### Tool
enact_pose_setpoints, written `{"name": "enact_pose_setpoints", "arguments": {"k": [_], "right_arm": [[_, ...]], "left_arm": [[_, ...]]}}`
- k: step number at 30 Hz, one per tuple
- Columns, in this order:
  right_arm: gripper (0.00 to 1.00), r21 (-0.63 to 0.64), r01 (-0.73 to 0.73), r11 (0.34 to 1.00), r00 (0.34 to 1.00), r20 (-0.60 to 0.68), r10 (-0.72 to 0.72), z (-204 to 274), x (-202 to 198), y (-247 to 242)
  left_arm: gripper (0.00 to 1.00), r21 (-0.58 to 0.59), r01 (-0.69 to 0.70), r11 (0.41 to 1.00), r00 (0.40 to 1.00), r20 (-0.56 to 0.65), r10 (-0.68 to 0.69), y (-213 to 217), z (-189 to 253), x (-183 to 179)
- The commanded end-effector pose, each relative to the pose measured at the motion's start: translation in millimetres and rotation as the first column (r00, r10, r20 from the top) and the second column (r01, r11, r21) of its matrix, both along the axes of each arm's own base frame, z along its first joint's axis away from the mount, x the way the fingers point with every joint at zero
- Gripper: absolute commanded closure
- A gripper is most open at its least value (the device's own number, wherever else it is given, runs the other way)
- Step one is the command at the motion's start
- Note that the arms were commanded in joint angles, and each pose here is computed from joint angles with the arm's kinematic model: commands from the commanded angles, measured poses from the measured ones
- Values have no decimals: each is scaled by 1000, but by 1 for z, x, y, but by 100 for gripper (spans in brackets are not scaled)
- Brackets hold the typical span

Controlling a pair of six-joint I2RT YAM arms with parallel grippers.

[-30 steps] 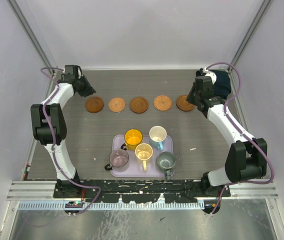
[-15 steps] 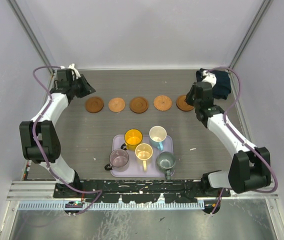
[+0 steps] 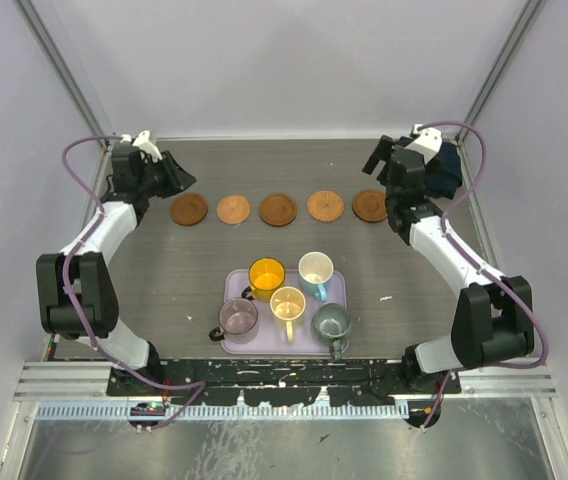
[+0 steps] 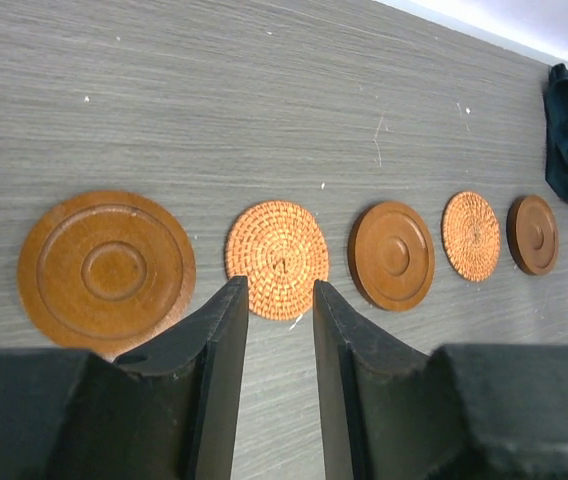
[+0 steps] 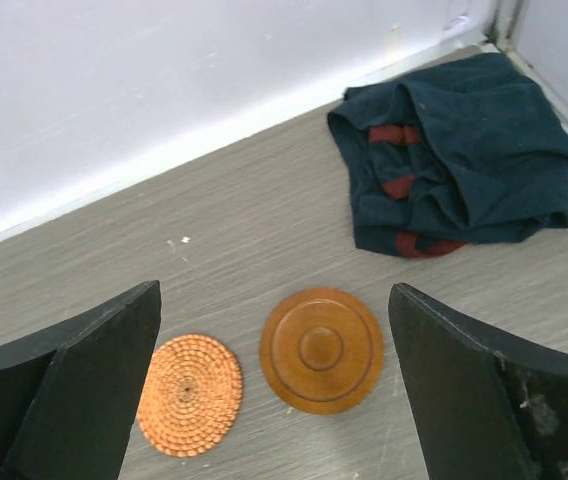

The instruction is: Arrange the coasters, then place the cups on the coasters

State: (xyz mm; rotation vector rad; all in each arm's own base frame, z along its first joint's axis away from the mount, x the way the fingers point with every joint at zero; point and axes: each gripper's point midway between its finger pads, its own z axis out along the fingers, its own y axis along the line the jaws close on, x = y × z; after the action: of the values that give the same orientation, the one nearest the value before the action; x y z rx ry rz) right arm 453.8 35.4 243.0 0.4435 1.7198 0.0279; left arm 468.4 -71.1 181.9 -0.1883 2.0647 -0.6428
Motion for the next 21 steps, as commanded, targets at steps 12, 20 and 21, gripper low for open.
{"name": "enact_pose_setpoints", "arguments": {"k": [12, 20, 21], "right_arm": [[0, -98, 348, 932, 933, -59, -354, -2, -48, -65], [0, -68, 371, 926, 928, -21, -373, 13, -63, -70], [0, -68, 364, 929, 930, -25, -366, 12, -65, -69]], "left_arm": [[39, 134, -288, 948, 918, 319, 234, 54, 82, -51], [33, 108, -323, 940, 912, 303, 278, 58, 77, -65], [30, 105, -326, 940, 910, 305, 281, 58, 77, -67]]}}
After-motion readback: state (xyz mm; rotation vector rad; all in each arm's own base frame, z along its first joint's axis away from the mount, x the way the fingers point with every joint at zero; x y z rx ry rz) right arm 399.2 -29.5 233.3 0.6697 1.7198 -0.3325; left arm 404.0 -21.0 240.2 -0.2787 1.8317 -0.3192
